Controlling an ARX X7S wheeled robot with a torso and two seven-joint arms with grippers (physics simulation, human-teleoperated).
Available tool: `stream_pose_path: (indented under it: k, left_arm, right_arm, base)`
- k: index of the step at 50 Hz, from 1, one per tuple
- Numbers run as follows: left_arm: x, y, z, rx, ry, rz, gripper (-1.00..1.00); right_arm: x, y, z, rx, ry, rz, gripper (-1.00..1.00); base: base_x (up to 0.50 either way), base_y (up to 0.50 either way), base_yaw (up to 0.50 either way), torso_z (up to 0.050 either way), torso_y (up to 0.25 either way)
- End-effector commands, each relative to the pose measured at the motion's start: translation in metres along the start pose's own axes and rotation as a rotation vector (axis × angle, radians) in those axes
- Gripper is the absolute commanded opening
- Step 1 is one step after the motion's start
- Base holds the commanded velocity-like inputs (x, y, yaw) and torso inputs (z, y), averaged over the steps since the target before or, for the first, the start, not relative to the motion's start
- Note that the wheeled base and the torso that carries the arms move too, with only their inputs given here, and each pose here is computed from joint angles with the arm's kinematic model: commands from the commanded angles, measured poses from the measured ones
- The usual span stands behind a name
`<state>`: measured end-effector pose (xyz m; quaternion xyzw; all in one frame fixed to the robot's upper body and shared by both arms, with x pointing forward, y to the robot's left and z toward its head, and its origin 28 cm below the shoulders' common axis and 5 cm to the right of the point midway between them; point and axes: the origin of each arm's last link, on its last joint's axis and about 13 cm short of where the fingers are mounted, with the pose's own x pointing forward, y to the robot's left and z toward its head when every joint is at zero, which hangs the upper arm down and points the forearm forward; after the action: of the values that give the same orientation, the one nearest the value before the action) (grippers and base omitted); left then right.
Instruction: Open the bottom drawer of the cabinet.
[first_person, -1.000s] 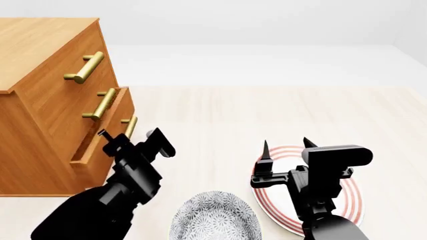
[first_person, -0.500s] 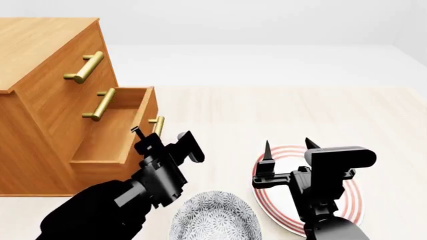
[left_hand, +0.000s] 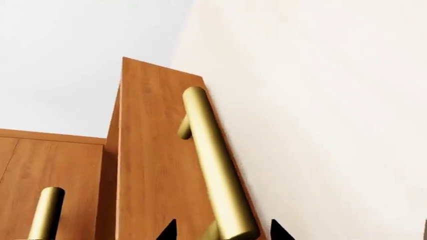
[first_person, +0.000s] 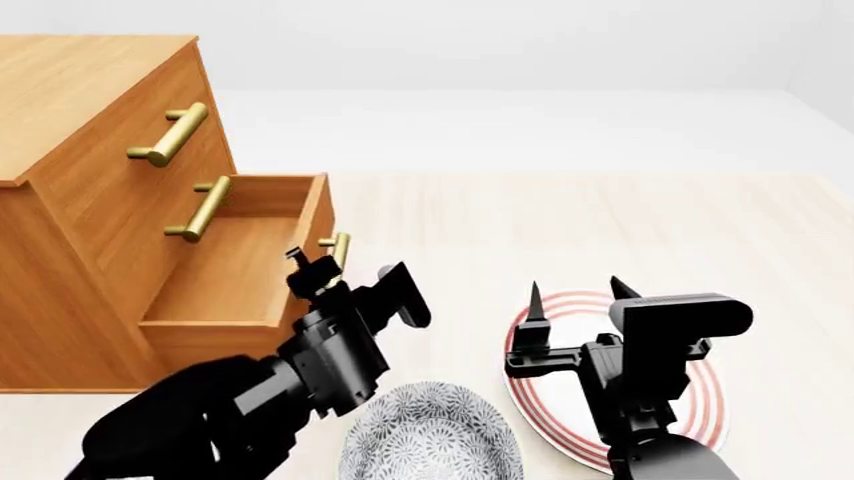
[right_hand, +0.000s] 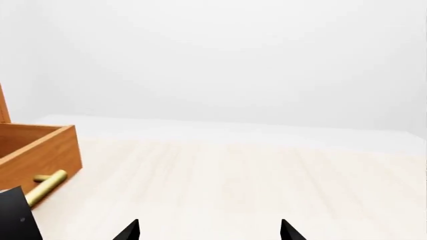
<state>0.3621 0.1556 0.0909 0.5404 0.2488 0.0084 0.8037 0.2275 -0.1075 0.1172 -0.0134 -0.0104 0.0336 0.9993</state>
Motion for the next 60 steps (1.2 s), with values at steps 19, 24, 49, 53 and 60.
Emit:
stream_pose_path:
  k: [19, 24, 49, 53, 60]
  left_arm:
    - [-0.021, 0.05, 0.03, -0.062, -0.171, 0.122, 1.0]
    - [-0.024, 0.077, 0.036, -0.22, -0.184, 0.126, 1.0]
    - [0.003, 0.115, 0.031, -0.84, 0.087, -0.321, 1.0]
    - [0.002, 0.111, 0.026, -0.822, 0.158, -0.318, 1.0]
    - [-0.003, 0.107, 0.023, -0.86, 0.238, -0.449, 1.0]
  right_arm:
    - [0.002, 0.001, 0.0, 0.001, 0.002, 0.005, 1.0]
    - [0.001, 0.001, 0.0, 0.0, 0.001, 0.005, 1.0]
    - [0.002, 0.001, 0.0, 0.001, 0.0, 0.006, 1.0]
    - [0.002, 0.002, 0.0, 0.001, -0.002, 0.008, 1.0]
    - [0.002, 0.002, 0.0, 0.0, -0.001, 0.008, 1.0]
  base:
    - [0.0, 0.0, 0.0, 0.001, 0.003]
    - [0.0, 0.0, 0.0, 0.002, 0.0]
    - [0.0, 0.0, 0.0, 0.0, 0.0]
    - [0.0, 0.0, 0.0, 0.0, 0.0]
    - [0.0, 0.0, 0.0, 0.0, 0.0]
